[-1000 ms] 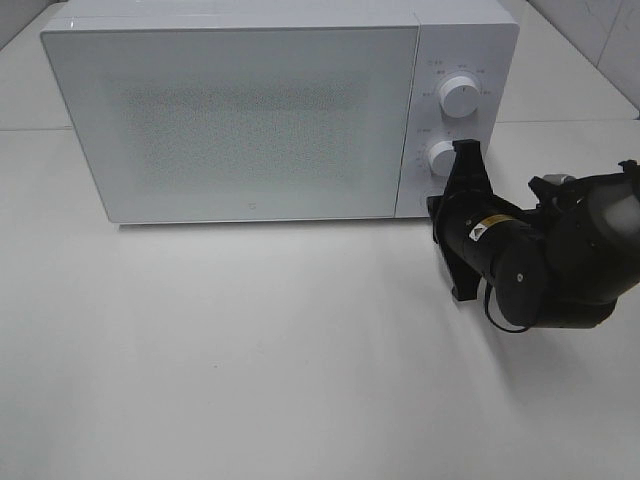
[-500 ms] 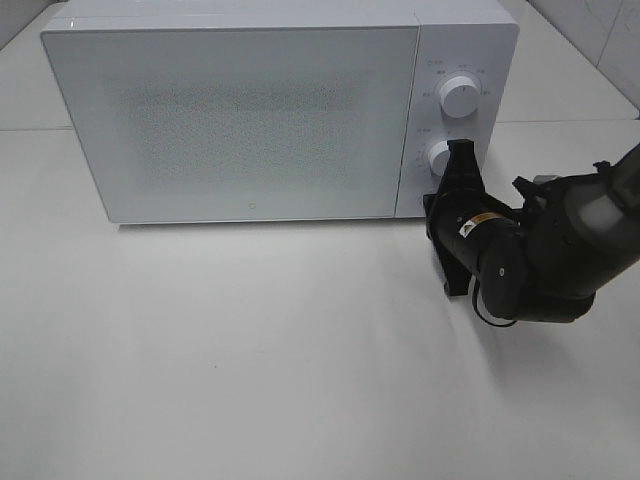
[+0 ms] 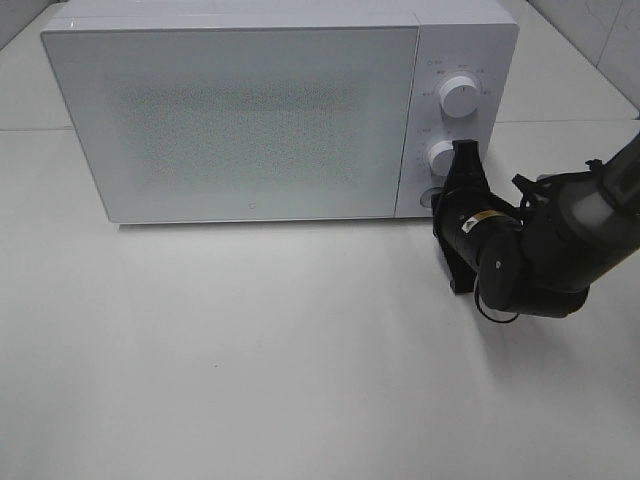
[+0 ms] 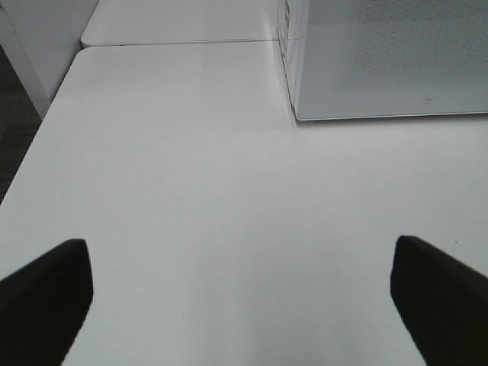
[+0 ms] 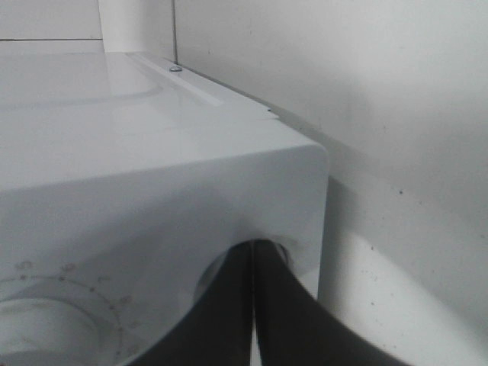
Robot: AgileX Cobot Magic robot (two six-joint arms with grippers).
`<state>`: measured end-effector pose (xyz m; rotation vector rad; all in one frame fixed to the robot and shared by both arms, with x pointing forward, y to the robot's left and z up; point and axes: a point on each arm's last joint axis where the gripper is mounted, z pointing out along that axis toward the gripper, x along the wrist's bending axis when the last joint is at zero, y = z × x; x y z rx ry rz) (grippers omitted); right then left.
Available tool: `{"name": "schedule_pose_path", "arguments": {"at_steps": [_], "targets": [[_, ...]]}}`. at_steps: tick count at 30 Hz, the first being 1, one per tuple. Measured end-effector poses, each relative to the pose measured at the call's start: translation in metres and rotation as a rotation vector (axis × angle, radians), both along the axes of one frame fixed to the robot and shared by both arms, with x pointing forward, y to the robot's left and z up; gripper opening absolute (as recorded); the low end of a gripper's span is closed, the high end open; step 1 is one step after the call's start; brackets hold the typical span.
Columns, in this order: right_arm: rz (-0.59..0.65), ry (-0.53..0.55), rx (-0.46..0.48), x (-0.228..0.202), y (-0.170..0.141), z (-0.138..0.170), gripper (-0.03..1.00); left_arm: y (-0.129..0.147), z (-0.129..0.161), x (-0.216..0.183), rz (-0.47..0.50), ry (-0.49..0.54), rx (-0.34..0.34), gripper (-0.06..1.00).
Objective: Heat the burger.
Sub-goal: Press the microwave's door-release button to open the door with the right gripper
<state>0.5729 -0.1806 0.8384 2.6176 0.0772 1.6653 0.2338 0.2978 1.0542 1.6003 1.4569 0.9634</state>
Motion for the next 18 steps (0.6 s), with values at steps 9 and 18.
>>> {"name": "schedule_pose_path", "arguments": {"at_steps": [9, 18], "targets": [[-0.010, -0.019, -0.001, 0.006, 0.003, 0.002, 0.00, 0.000, 0.000, 0.000, 0.000, 0.000, 0.000, 0.99], [-0.037, -0.005, 0.016, 0.013, 0.007, 0.004, 0.00, 0.000, 0.000, 0.000, 0.000, 0.000, 0.000, 0.99]]}}
